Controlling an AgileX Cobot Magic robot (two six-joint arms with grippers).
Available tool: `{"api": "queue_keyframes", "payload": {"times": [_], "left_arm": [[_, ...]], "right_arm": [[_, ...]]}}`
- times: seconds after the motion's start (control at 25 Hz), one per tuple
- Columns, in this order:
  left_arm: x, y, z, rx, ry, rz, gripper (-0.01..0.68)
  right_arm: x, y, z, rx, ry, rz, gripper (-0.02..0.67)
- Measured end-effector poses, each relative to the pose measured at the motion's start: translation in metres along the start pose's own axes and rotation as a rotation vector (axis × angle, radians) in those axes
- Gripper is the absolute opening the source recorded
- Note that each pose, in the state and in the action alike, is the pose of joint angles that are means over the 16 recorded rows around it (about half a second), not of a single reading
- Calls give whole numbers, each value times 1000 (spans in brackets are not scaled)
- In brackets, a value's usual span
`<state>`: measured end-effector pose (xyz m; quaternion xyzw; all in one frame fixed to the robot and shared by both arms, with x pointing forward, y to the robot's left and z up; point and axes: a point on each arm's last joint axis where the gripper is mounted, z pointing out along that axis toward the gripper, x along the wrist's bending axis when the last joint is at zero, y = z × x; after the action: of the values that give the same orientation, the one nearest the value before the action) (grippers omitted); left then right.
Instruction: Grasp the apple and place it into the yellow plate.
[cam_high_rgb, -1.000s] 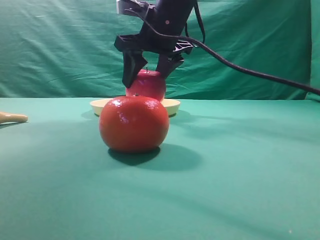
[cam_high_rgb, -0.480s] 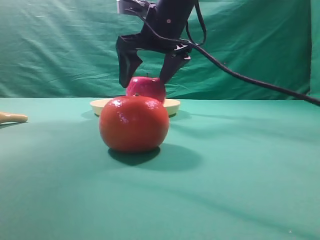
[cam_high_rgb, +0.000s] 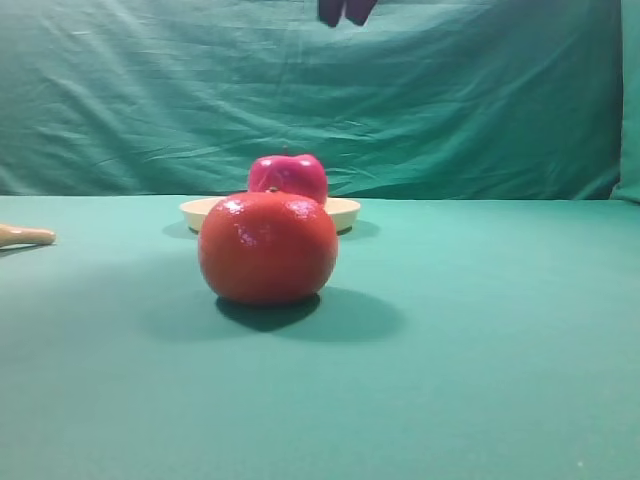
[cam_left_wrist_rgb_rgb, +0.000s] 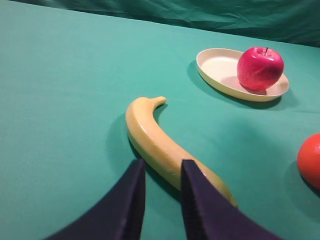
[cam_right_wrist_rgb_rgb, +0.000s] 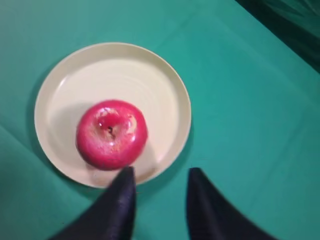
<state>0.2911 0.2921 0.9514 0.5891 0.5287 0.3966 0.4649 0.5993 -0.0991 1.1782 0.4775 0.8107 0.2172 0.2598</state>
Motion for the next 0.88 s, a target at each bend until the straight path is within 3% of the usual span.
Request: {"api": "queue_keyframes", "payload": {"times": [0.36,0.88], "left_arm": [[0,0,0,0,0,0,157],[0,0,0,0,0,0,157]], "right_arm": [[-24,-44,-93,-109,-18,58,0],[-28,-185,-142,-290,17,70,0]]}}
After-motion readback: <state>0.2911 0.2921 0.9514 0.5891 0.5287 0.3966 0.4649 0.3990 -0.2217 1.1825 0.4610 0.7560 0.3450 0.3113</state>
